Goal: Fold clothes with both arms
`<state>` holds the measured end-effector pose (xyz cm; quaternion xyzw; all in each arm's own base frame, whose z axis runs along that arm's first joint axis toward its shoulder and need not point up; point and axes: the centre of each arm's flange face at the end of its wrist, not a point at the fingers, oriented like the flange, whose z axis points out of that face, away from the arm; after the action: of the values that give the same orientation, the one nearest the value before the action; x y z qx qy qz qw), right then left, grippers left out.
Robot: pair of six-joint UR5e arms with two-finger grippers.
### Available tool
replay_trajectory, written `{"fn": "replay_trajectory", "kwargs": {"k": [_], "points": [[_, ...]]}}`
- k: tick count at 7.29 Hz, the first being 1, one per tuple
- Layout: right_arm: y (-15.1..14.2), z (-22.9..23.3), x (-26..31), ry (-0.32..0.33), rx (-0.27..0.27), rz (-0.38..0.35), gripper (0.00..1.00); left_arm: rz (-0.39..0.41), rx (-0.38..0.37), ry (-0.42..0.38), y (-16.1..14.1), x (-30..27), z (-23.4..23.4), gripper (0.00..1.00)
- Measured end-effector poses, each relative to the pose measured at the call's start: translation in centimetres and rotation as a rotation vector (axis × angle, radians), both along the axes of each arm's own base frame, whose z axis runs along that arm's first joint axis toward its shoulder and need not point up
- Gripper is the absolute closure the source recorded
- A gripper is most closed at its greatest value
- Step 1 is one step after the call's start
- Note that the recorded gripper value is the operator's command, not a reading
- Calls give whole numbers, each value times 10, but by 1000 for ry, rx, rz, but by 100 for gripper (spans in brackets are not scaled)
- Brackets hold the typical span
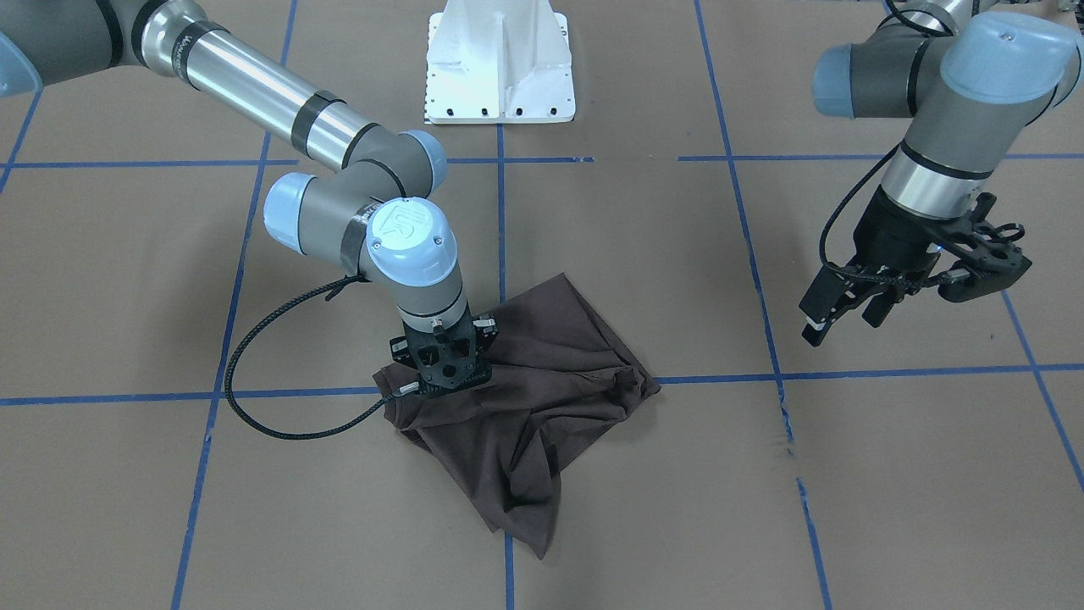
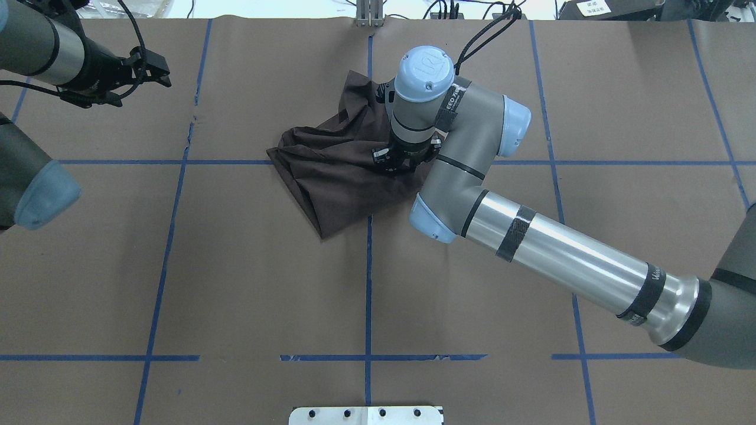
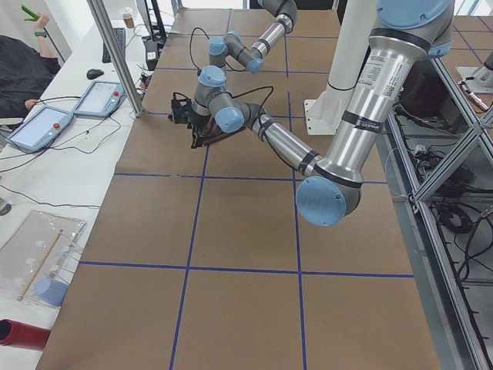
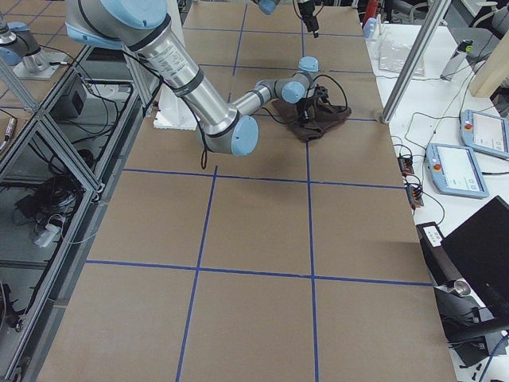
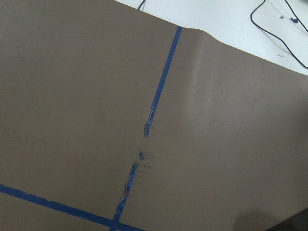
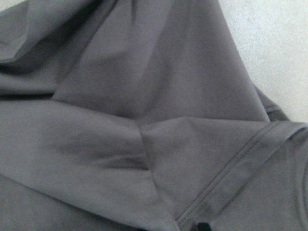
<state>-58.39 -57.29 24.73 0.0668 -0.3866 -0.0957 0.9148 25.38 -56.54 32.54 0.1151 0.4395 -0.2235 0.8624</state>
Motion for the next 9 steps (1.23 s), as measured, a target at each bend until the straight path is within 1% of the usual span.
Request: {"fn": "replay_trajectory", "kwargs": {"k": [2,5,6,7,8,9], "points": [[3,-2,-3,-4,-8,5,100,-1,0,-1,0,-1,0,0],[-1,-9,-1,-26,-31,49,100,-1,0,0,0,-1,0,0],[-11,-18,8,-39,-28,72,100,-1,0,0,0,-1,0,0],[-29,-29,14,-66,-4,105,100,-1,1,-1,0,-1,0,0],[-50,-32,9,-98,28,152,100,0,1,-2,0,-1,0,0],[-71,-35,-1,-116,57,220,100,1,3,-3,0,-1,1,0]]}}
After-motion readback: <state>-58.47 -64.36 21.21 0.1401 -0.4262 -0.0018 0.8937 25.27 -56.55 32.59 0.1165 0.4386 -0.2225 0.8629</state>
